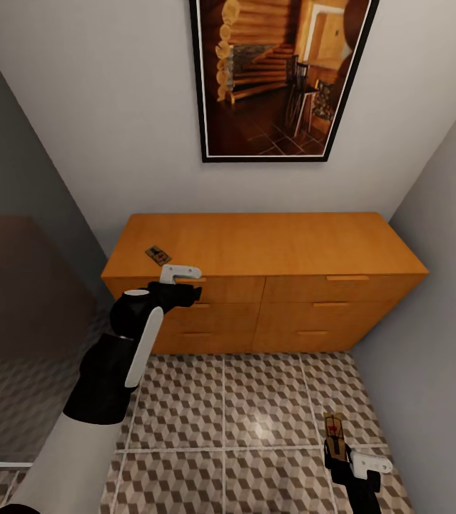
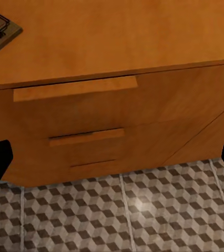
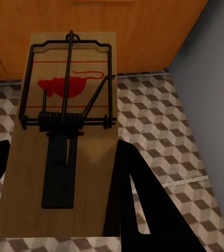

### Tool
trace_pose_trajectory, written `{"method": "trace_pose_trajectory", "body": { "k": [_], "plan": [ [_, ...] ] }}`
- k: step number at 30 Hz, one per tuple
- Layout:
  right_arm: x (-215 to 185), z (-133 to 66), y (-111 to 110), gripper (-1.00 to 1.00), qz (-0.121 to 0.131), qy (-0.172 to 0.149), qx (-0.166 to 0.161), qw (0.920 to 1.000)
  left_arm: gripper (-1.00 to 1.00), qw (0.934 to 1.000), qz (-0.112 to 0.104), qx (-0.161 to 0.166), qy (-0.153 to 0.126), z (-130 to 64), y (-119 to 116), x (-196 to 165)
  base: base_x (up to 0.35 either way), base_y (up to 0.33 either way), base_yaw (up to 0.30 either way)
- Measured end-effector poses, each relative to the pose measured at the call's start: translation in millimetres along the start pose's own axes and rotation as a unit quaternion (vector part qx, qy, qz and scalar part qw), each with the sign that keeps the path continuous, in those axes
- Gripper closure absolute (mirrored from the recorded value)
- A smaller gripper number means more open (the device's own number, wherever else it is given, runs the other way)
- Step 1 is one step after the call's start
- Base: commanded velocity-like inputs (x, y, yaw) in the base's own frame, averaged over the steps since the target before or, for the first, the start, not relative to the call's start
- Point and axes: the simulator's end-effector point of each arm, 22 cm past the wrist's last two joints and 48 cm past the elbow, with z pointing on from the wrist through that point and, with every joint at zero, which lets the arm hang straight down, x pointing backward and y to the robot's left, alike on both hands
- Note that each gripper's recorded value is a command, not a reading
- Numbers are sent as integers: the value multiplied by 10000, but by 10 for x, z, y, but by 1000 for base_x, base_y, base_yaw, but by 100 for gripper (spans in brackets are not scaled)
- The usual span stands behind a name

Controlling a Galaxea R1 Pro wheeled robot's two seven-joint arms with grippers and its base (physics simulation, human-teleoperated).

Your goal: Take the four mousetraps from the cabinet in the bathroom and place them on the bathroom floor. Make sure all four end up on the same floor surface, and ensure that at least two of them are either under or directly next to the same bathroom sink.

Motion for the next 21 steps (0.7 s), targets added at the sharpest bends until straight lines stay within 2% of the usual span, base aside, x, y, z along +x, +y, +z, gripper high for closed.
{"method": "trace_pose_trajectory", "body": {
  "k": [8, 13, 21],
  "plan": [
    [-1, 0, 0, 100, 0, -1, 0, 10000, -100, 10000, 63, 24, -5, -3, -39, 1, 3, 0, 0],
    [11, -4, 2, 100, 0, 20, 2, 10000, -100, 10000, 80, 4, -4, -5, -16, 6, 137, 0, 0],
    [169, -12, 2, 100, -47, 378, -6, 9993, -100, 10000, 78, -5, -3, -5, -5, 7, 221, 0, 0]
  ]
}}
